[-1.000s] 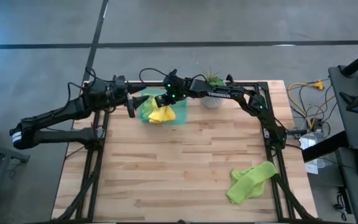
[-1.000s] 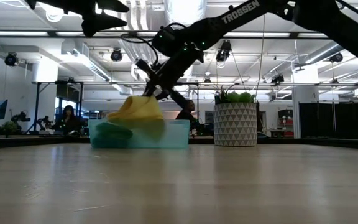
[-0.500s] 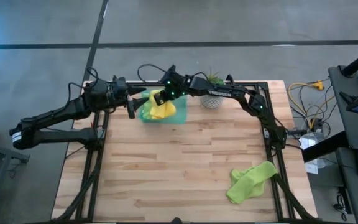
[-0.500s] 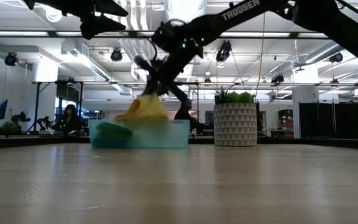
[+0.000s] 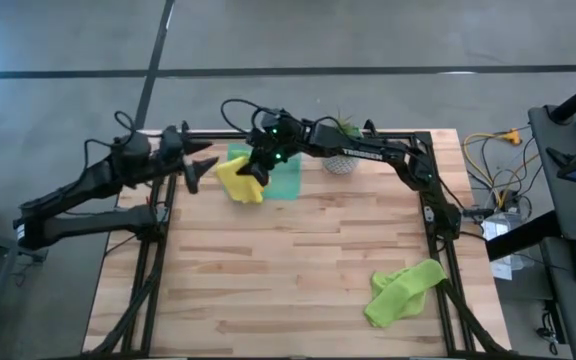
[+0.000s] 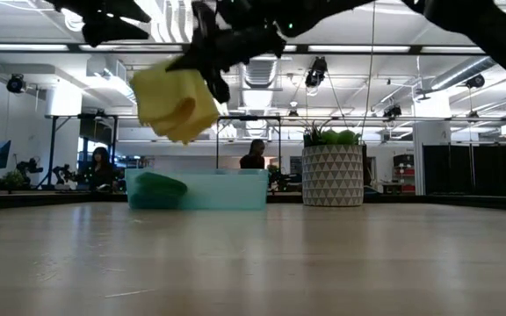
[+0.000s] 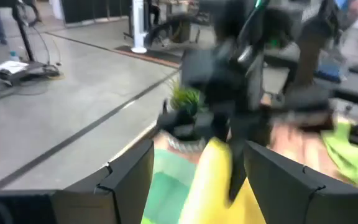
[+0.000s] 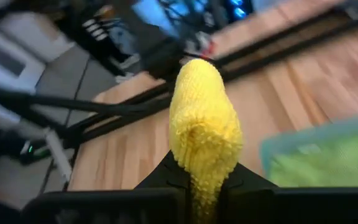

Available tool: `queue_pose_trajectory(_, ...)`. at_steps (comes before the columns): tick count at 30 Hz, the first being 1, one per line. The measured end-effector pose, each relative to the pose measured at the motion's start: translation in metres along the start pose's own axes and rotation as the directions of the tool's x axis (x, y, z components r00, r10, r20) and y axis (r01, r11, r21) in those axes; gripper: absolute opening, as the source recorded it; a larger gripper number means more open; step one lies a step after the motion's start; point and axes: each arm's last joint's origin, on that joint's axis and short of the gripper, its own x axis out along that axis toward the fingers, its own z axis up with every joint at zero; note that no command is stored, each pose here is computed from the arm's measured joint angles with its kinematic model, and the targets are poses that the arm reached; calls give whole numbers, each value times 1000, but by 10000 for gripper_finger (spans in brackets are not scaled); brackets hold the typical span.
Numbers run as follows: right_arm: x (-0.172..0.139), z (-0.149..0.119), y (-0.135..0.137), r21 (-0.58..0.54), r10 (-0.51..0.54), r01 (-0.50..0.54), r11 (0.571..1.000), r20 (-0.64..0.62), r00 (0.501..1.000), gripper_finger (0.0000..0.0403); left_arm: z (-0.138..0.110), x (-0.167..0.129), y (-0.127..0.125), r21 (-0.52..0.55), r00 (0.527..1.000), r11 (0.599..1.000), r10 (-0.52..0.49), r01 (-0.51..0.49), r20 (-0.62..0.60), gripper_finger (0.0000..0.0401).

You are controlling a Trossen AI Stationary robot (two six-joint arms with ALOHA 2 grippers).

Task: Fold microfiber towels
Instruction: Put the folded yellow microfiber towel into the blue bin

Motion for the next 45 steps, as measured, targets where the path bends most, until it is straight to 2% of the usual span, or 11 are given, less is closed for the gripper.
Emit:
queue_pose_trajectory(6,-13,8,37,-173,128,-126,977,3,992,12,-16,-11,-3,-20,975,987,-161,160,-152,232)
queue_pose_trajectory(8,-14,8,46,-216,144,-141,966,1,990,12,-16,-10,-5,-29,960,973,-232,230,-156,232)
queue_pose_trajectory(12,-21,10,66,-269,175,-167,949,8,985,12,-11,-6,-11,-54,901,911,-412,409,-137,232)
queue_pose_trajectory(14,-23,10,73,-282,191,-180,942,11,982,12,-10,-3,-13,-79,869,881,-474,467,-144,232)
queue_pose_trajectory(19,-20,6,87,-296,210,-201,934,-3,978,12,-12,14,-15,-153,836,859,-512,489,-196,232)
queue_pose_trajectory(24,-16,1,93,-263,208,-208,942,-28,978,12,-7,33,-21,-226,758,769,-634,597,-152,232)
queue_pose_trajectory(27,-16,0,91,-252,198,-201,947,-37,979,12,-11,44,-22,-304,736,749,-652,588,-183,230)
queue_pose_trajectory(33,-15,-6,88,-238,126,-141,961,-77,989,12,-17,55,-25,-408,629,652,-748,639,-210,178)
queue_pose_trajectory(35,-16,-9,88,-236,100,-121,964,-98,990,12,-17,55,-25,-432,607,629,-767,647,-208,163)
queue_pose_trajectory(45,-16,-10,87,-245,86,-109,963,-103,991,12,-18,57,-25,-459,611,631,-762,626,-214,145)
